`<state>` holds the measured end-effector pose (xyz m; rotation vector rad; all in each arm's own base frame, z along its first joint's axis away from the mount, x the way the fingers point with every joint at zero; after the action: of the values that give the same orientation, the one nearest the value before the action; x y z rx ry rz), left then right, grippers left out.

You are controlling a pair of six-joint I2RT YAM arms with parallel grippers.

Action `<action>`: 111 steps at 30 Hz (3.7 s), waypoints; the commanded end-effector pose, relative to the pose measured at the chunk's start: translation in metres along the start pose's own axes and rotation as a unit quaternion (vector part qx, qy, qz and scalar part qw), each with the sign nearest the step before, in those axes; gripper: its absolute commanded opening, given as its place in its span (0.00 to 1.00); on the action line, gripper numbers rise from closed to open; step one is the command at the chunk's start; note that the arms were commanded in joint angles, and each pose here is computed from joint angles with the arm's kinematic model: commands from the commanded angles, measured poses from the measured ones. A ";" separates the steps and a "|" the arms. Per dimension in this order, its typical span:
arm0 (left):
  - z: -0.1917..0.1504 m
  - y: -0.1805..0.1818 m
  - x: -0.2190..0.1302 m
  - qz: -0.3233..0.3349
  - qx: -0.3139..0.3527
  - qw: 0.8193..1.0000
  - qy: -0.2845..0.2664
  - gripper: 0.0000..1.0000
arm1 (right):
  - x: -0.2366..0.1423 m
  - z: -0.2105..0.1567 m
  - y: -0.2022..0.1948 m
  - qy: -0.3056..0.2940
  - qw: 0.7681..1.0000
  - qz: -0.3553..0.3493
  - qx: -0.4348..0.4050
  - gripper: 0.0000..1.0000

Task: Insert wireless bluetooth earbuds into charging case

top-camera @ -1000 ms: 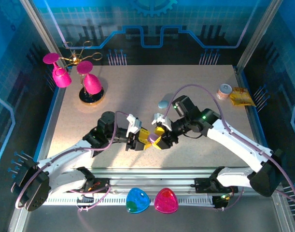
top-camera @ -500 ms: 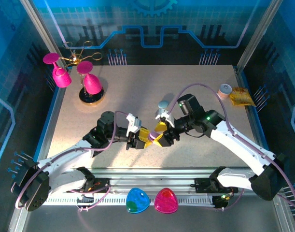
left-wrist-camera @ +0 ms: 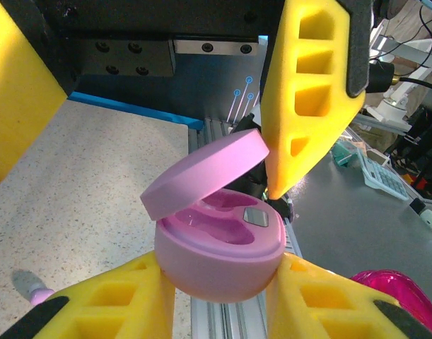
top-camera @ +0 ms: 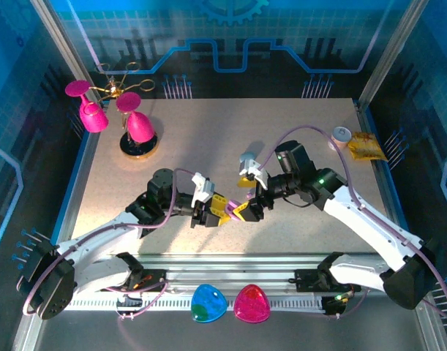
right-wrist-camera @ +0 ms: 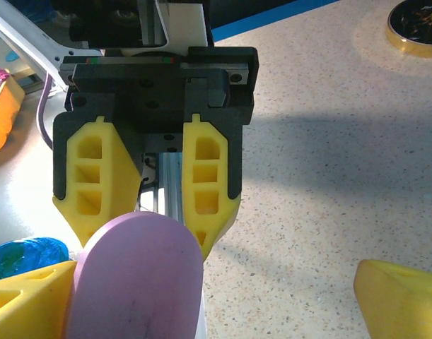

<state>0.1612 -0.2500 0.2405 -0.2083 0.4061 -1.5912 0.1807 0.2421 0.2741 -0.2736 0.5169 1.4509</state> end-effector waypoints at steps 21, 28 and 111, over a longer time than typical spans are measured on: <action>0.007 -0.004 0.003 -0.018 0.031 0.999 -0.012 0.34 | -0.013 -0.006 -0.012 0.000 0.997 -0.082 -0.011 0.82; 0.004 -0.001 0.003 -0.014 0.028 0.999 -0.010 0.35 | -0.015 -0.005 -0.007 -0.011 0.998 -0.068 -0.007 0.52; 0.005 0.010 0.001 0.029 0.032 0.998 -0.040 0.37 | -0.003 0.015 -0.005 -0.018 0.994 -0.093 -0.057 0.13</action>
<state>0.1782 -0.2527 0.2412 -0.2281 0.3267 -1.4975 0.1916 0.2430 0.2734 -0.3750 0.4214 1.2845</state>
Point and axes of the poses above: each hand's point on the last joint's axis, 136 mm out from that joint toward the fingers, its own x axis out along the fingers, its own y axis along the line the jaws close on, z = x × y, the point moved 4 cm from there along -x, back along the fingers, and after that the axes turned 7 degrees about -x, right-handed, at the moved point
